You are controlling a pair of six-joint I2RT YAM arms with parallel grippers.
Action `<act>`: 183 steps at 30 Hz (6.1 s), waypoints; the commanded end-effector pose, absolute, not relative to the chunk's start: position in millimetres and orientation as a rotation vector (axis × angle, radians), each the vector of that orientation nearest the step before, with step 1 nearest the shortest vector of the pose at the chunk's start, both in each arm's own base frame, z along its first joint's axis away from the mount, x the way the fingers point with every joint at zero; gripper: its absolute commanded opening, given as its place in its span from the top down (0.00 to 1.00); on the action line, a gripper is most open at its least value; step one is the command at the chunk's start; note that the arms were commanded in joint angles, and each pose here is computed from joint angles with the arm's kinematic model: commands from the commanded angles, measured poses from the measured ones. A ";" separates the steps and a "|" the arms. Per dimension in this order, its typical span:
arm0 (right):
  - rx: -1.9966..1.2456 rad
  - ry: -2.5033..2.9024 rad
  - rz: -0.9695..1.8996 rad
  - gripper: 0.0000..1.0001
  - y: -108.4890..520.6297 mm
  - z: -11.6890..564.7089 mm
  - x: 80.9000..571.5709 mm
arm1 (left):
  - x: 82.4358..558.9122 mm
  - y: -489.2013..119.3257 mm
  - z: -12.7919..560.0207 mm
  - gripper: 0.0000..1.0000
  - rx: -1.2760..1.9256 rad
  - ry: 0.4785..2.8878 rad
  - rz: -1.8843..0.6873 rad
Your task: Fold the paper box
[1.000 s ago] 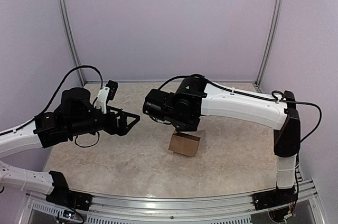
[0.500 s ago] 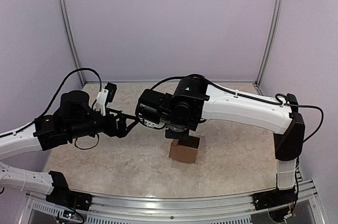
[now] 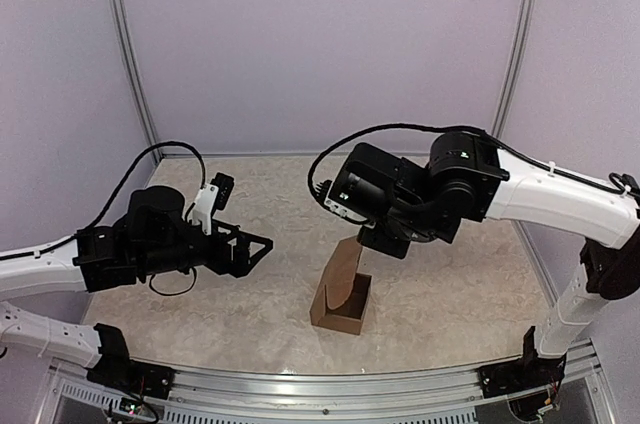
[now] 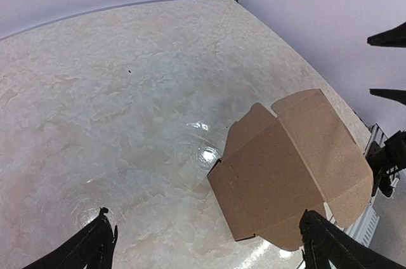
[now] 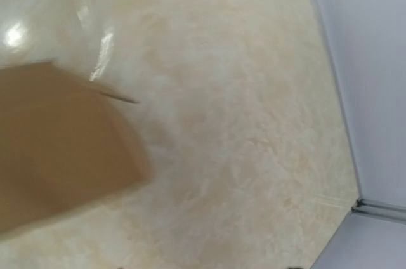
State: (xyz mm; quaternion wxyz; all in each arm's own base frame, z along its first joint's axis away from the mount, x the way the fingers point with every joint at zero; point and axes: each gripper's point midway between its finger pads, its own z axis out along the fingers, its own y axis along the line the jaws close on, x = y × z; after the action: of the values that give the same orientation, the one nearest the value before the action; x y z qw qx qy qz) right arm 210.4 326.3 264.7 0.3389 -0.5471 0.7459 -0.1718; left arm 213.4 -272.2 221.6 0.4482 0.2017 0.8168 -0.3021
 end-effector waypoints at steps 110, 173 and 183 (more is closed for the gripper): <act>-0.740 2.237 0.470 0.62 273.0 109.8 189.5 | 270.1 -265.8 40.9 0.19 0.199 2.564 -0.592; -0.633 2.047 0.500 0.38 238.4 214.8 217.1 | 201.8 -337.2 138.8 0.57 1.046 1.895 -0.468; -0.677 2.118 0.576 0.38 253.3 182.9 214.5 | 212.2 -346.6 138.8 0.65 1.069 1.862 -0.414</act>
State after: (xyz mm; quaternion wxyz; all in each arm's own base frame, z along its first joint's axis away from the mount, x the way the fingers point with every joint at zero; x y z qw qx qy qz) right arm 216.0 245.8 187.3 0.4188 -0.2722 0.8425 0.2019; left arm 205.9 -335.3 123.9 0.4357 0.4329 0.7715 -0.1659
